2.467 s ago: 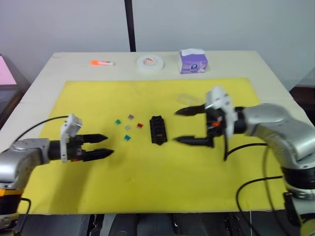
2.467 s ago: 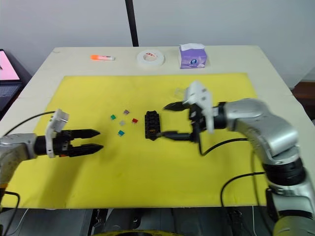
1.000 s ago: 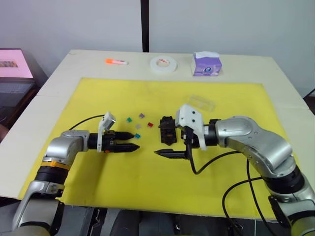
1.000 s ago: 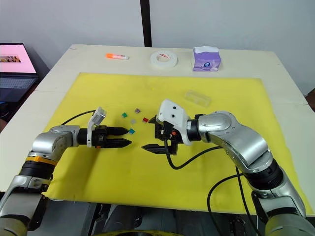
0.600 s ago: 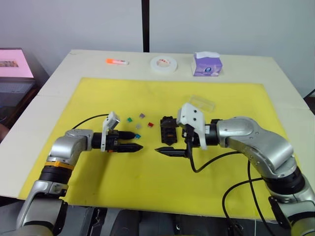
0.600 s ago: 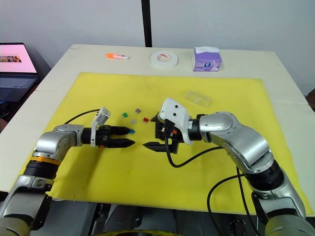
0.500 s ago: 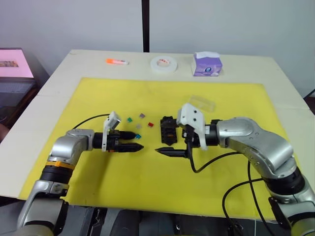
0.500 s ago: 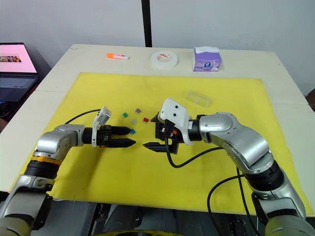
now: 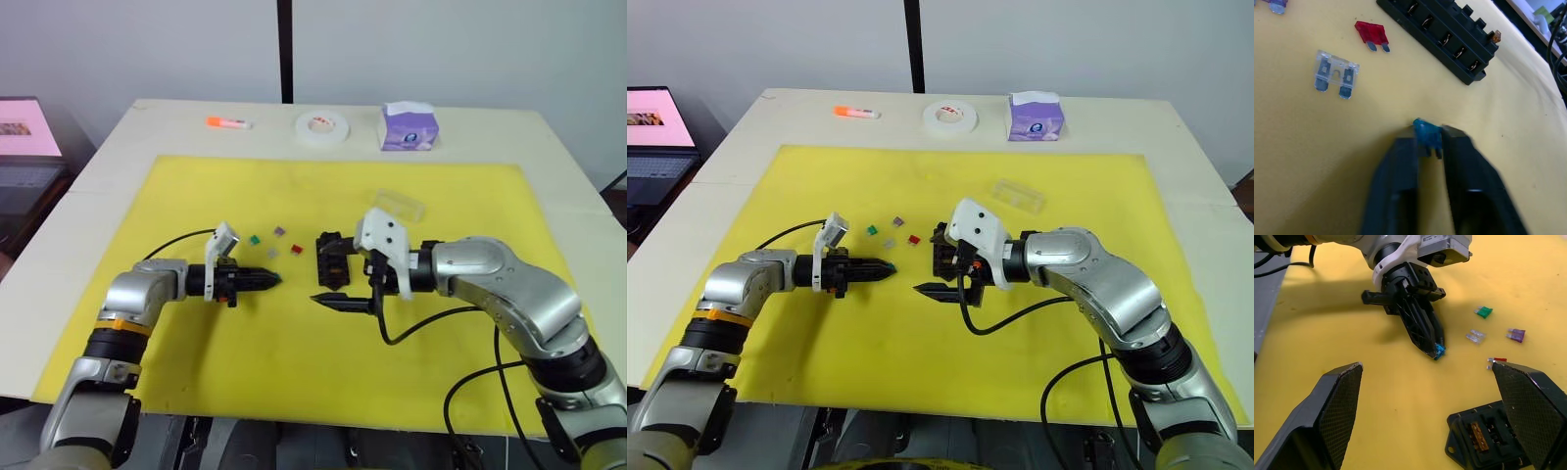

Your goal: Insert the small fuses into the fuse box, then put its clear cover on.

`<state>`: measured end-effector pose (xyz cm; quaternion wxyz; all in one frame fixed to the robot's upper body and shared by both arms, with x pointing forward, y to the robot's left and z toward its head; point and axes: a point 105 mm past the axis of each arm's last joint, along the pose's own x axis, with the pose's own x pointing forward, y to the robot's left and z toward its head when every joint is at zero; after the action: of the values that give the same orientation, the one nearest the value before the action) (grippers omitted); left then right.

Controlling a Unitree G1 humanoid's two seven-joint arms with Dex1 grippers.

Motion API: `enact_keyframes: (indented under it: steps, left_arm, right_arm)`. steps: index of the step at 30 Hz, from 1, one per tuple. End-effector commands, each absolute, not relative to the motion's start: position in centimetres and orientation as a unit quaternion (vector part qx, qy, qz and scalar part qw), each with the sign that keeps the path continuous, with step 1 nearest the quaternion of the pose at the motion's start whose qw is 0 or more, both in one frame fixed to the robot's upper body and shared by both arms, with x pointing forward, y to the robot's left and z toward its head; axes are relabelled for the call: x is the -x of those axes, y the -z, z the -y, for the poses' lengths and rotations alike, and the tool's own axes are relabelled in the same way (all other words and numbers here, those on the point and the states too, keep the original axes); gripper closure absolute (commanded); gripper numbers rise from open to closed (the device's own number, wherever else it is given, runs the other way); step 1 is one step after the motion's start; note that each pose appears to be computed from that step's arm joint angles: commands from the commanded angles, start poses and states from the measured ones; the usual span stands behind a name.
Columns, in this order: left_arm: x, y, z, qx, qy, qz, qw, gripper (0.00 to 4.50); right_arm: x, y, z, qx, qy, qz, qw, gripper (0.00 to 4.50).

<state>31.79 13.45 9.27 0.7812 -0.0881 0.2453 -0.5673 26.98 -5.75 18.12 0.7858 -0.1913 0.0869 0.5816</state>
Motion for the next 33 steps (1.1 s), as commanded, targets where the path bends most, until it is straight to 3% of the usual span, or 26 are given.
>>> enact_keyframes:
  steps: [1, 14, 23, 33]
  left_arm:
    - [-30.8, -8.7, -13.4, 0.112, 0.579, -0.262, 0.764, 4.46]
    - [-30.2, -11.2, -14.6, 0.184, 0.564, -0.23, 0.771, 4.46]
    - [-30.2, -11.4, -15.5, 0.198, 0.516, -0.23, 0.801, 4.46]
    - [-27.4, -13.3, -17.8, 0.257, 0.427, -0.236, 0.834, 4.46]
  right_arm:
    - [-27.2, -18.9, 6.0, 0.196, -0.576, -0.068, 0.791, 0.0]
    - [-27.5, -19.1, 6.2, 0.164, -0.568, -0.076, 0.803, 0.0]
    - [-27.3, -19.0, 6.4, 0.167, -0.57, -0.085, 0.8, 0.0]
    - [-26.6, -18.5, 6.6, 0.165, -0.572, -0.091, 0.798, 0.0]
